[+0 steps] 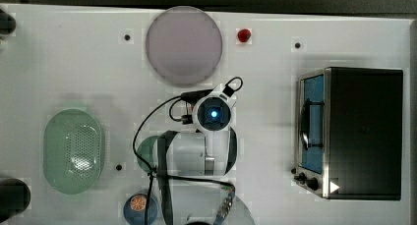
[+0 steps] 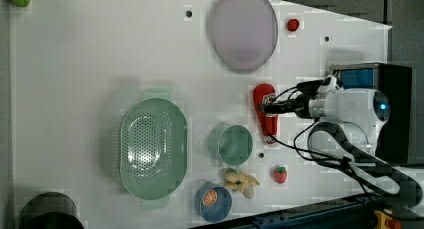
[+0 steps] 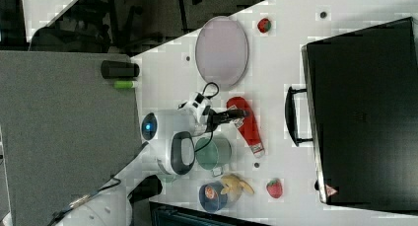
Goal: Pick Ketchup from the table and place it in strainer.
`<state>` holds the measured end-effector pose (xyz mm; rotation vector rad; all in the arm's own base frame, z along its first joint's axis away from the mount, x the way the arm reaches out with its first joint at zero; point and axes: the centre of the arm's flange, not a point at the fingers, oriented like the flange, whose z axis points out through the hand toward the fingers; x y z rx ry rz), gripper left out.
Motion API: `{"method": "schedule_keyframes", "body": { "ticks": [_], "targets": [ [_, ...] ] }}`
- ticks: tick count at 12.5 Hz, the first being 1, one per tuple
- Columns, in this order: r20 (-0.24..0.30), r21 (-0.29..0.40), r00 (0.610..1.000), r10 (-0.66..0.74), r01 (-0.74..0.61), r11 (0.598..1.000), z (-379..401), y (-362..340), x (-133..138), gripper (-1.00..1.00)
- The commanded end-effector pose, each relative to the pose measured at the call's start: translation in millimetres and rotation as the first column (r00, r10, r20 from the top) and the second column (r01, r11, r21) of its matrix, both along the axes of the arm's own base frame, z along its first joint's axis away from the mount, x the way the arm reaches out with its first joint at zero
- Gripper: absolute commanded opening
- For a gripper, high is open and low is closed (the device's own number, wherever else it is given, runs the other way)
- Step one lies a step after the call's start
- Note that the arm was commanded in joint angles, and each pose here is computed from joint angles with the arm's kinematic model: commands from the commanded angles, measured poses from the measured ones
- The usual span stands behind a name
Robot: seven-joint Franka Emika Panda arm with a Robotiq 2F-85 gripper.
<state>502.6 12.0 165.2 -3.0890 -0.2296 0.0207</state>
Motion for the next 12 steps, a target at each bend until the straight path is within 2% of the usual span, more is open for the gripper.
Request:
{"method": "schedule_keyframes", "body": {
  "ticks": [1,2,5,7,9,12],
  "targets": [
    [0.014,-0.004,1.000,0.023,-0.023,1.000,-4.9,-5.3,-0.6,0.43],
    [0.028,-0.004,0.999,0.024,-0.024,1.000,0.5,-4.6,2.0,0.21],
    [0.081,-0.011,0.997,0.009,-0.009,1.000,39.9,-6.1,11.7,0.16],
    [0.091,-0.019,0.996,0.015,-0.014,1.000,85.2,-5.1,13.7,0.16],
    [0.067,-0.027,0.997,0.032,-0.030,0.999,139.7,2.7,11.5,0.16],
    [-0.020,-0.043,1.000,0.004,-0.005,0.999,215.8,29.3,2.0,0.16]
  ]
}}
